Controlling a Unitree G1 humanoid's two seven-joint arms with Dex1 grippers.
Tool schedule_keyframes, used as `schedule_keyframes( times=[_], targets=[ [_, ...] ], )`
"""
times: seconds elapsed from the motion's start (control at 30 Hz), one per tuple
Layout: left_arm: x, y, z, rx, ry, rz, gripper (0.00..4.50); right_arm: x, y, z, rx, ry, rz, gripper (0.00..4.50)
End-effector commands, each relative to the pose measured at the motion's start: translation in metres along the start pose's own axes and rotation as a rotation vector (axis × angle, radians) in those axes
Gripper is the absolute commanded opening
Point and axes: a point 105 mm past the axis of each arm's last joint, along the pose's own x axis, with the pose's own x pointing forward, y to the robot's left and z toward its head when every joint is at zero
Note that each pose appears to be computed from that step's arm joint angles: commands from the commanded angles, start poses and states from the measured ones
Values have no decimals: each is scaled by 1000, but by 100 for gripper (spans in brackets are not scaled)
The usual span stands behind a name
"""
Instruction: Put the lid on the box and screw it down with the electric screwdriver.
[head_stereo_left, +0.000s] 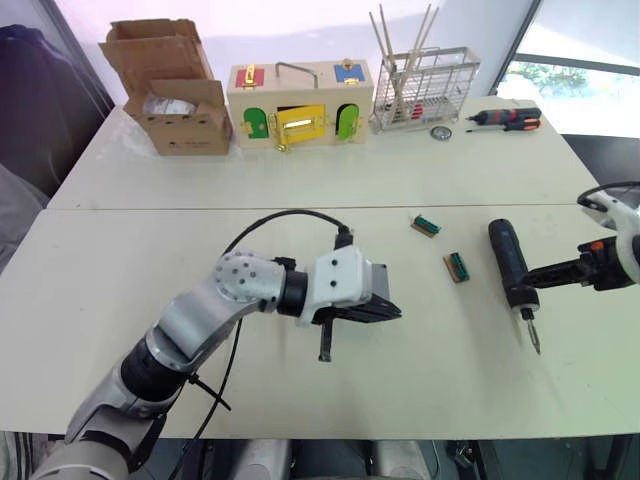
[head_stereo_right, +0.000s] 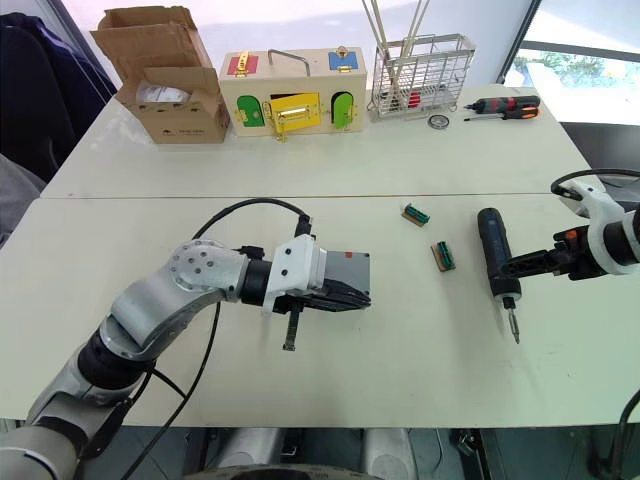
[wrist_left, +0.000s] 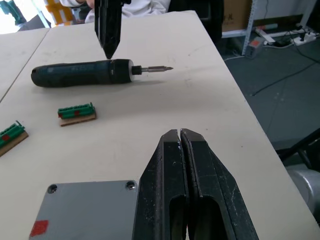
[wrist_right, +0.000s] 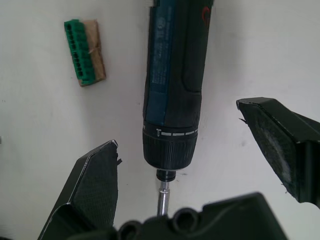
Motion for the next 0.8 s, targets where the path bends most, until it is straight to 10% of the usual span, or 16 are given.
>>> schedule_keyframes(
  times=[0.03,0.5,0.8],
  targets=[
    [0,-5,9,21,-20,16,0,1,-6,-2,44,34,-7,444],
    [3,-7,5,-13,-8,60,0,44,-11,0,8,200,-53,444],
    [4,-6,3,-23,-4,95,0,50,-14,-13,-104,338,-45,188]
  ],
)
